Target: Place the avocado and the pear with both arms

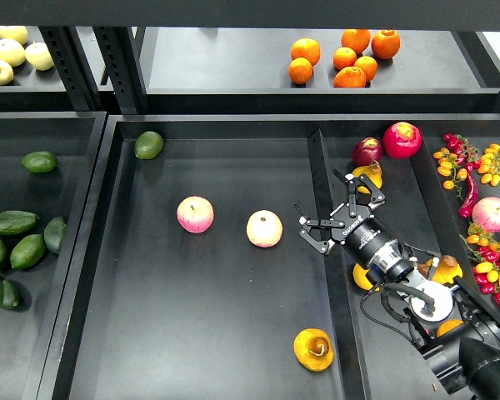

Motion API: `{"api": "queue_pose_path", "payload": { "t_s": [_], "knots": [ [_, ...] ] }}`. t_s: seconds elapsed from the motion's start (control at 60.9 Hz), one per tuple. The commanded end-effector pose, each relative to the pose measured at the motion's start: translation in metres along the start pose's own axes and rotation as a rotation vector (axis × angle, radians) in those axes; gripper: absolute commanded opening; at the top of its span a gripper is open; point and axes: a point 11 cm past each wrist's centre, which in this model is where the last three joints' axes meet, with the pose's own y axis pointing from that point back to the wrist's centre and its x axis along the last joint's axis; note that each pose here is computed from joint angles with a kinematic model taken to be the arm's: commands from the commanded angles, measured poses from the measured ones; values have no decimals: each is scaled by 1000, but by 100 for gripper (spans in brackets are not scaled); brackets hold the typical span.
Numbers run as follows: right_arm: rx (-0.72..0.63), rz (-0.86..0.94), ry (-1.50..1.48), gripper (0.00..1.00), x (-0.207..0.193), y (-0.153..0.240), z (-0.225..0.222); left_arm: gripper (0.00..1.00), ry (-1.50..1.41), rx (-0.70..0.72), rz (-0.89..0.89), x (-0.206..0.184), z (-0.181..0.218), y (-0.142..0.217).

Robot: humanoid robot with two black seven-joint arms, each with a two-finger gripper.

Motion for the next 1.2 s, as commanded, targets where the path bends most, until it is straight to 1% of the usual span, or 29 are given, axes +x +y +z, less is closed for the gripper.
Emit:
{"api": "queue_pose_path", "payload": {
  "t_s": [0.0, 0.312, 0.476, 0.756, 0.854, 1.183],
  "knots": [
    [-1, -1, 0, 99, 0, 0, 0, 39, 17, 12, 16, 6, -5, 0],
    [-3, -1, 1, 99, 0, 0, 0, 41, 60, 45, 53, 19, -18, -3],
    [-4, -2, 1, 99, -1, 0, 1, 42, 65, 53, 53, 18, -20, -6],
    [-5, -2, 3, 99, -1, 0, 1, 43, 95, 98, 64, 19, -37, -14],
    [-4, -2, 1, 99, -1, 0, 1, 43, 96, 99, 63, 19, -37, -15],
    [-4, -1, 1, 99, 0, 0, 1, 55, 94, 101, 59, 18, -38, -16]
  ]
}}
